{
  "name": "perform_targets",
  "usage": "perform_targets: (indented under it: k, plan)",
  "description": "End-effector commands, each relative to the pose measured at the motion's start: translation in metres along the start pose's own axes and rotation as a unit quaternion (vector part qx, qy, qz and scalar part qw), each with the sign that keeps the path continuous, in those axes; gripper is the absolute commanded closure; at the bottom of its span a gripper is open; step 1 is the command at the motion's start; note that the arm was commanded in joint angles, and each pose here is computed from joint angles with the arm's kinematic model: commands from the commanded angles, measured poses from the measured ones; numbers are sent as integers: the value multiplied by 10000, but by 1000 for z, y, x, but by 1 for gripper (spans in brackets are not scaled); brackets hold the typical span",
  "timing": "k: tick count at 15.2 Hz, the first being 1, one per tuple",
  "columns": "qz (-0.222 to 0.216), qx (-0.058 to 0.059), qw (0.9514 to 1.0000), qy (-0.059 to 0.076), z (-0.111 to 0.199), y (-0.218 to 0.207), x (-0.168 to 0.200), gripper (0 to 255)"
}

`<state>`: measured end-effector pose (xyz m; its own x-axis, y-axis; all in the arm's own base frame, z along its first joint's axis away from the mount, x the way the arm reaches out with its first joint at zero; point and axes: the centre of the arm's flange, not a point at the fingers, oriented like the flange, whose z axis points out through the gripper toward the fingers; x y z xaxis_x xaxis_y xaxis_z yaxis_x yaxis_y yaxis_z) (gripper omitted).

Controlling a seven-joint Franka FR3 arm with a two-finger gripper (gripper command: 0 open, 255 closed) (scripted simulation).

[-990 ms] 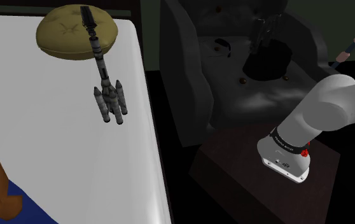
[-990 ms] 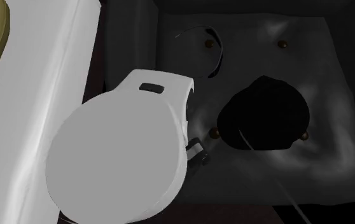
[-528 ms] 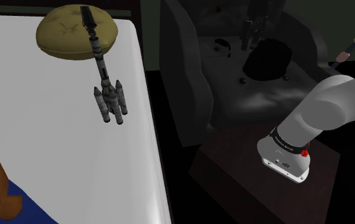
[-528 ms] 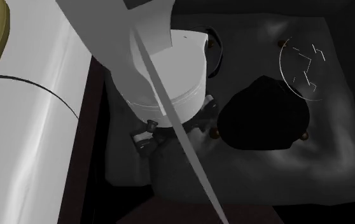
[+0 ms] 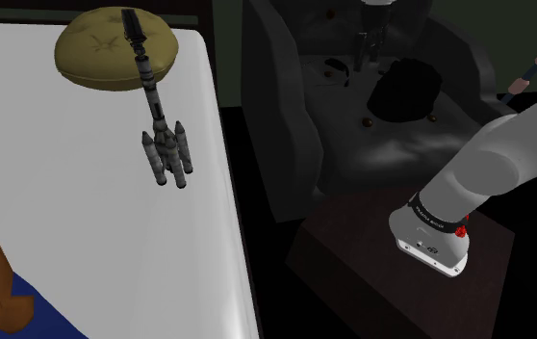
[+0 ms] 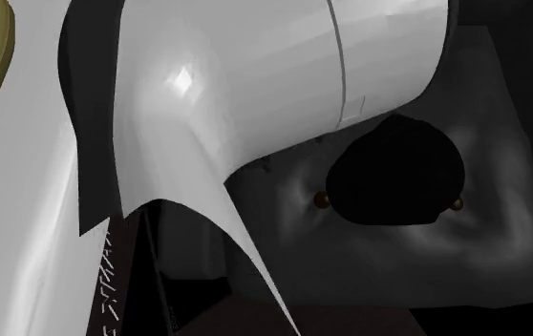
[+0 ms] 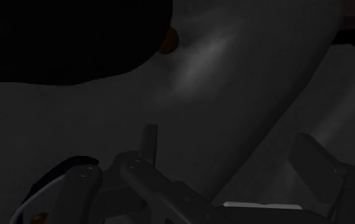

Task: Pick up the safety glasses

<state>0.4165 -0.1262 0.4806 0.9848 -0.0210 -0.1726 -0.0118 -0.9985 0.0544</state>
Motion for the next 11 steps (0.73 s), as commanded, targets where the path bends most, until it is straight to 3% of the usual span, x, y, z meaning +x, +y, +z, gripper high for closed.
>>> perform_targets:
  k: [1, 11]
  plan:
    - [-11, -34, 10000, 8, 4, 16, 18, 0]
    - [-48, -180, 9998, 40, 30, 102, 109, 0]
